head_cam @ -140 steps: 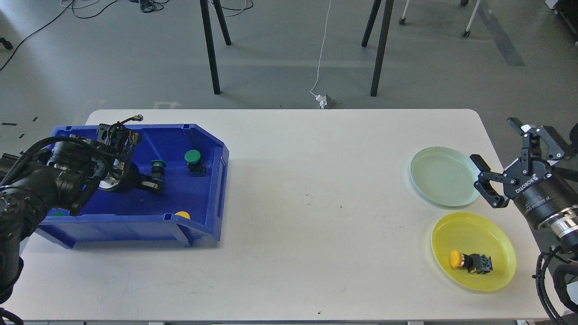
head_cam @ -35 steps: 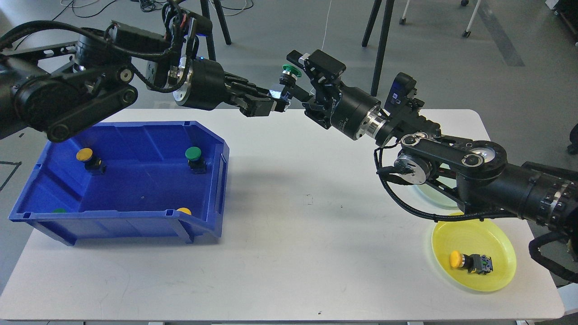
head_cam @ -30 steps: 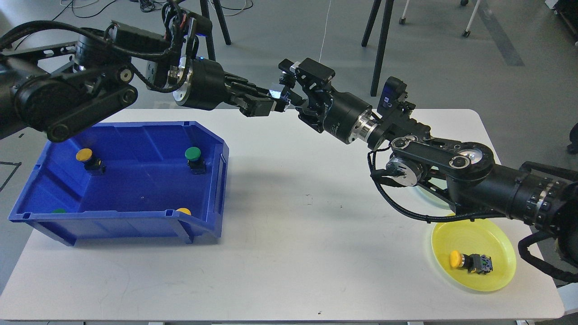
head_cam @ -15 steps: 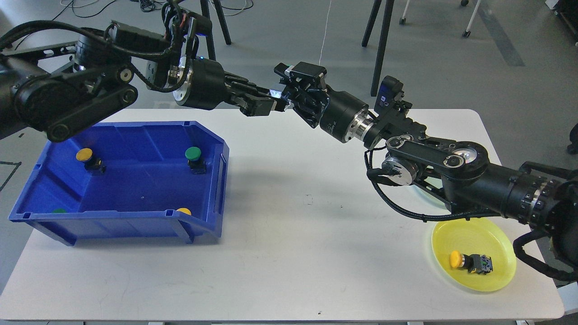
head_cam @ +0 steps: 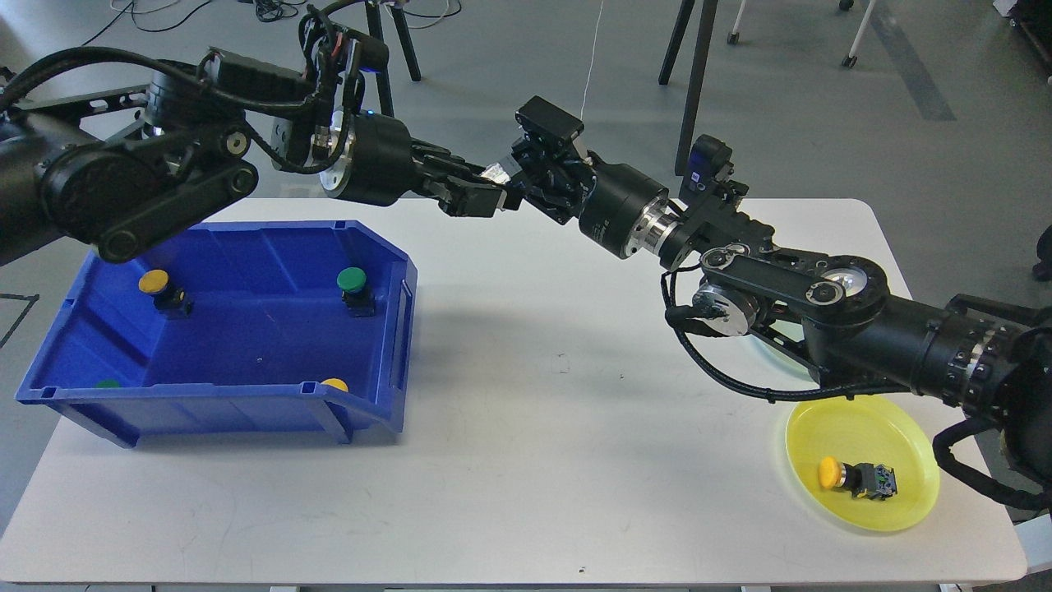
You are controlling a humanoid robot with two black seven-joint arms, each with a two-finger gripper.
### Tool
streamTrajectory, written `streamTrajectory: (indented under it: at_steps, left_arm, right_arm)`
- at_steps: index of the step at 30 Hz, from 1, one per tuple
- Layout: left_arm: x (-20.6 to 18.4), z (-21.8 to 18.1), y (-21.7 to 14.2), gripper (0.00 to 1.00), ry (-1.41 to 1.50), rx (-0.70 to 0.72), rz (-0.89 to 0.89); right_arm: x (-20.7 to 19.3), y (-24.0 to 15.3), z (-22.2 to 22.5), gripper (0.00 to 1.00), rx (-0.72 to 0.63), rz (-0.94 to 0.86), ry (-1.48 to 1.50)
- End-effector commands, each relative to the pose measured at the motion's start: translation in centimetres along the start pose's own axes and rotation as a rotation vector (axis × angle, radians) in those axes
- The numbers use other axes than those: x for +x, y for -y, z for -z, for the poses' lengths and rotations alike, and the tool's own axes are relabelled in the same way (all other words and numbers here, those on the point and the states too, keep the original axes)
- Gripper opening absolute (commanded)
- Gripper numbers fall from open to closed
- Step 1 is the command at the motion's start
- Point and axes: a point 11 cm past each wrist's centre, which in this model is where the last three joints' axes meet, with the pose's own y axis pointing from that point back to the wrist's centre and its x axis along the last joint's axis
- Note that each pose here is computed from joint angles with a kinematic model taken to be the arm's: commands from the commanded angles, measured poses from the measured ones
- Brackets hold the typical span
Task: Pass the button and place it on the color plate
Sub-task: 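Take the green button from the left gripper with the right gripper, then lower the green button with the right gripper onto the teal plate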
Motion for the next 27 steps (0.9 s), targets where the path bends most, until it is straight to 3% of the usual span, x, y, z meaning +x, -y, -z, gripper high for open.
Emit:
streamTrajectory:
  at_steps: [1,7,13,17,22,27]
  left_arm:
    - [0.1,-0.2,0.3,0.76,-0.001,-0.006,-0.001]
    - [0.2,-0.2,0.3,0.77,-0.001,-0.007,-0.003]
    - [0.1,-0.1,0.2,0.77,-0.006,-0.006,-0.006]
    - [0.1,-0.1,0.2,0.77,-0.007,-0.007,-0.006]
    - [0.1,-0.1,0.2,0.77,-0.009,-0.008,-0.008]
    - [0.0,0.0,0.3,0.77,-0.022,-0.013,-0.012]
  right_arm:
    - [0.3,-0.2,-0.1,0.0,-0.002,-0.015,-0.001]
    - [0.7,-0.6,-0.5,0.0,-0.006,-0.037,0.005]
    - [3.9,-3.0,-0.2,0.0,0.005,-0.123,0.025]
    - [8.0,-7.1,-0.2,0.0,0.027,-0.253,0.065]
    - [13.5,-15.0,-2.2,0.0,0.007,-0.485,0.106]
    - [15.7,-21.9,-6.5,0.0,-0.12,-0.77,0.053]
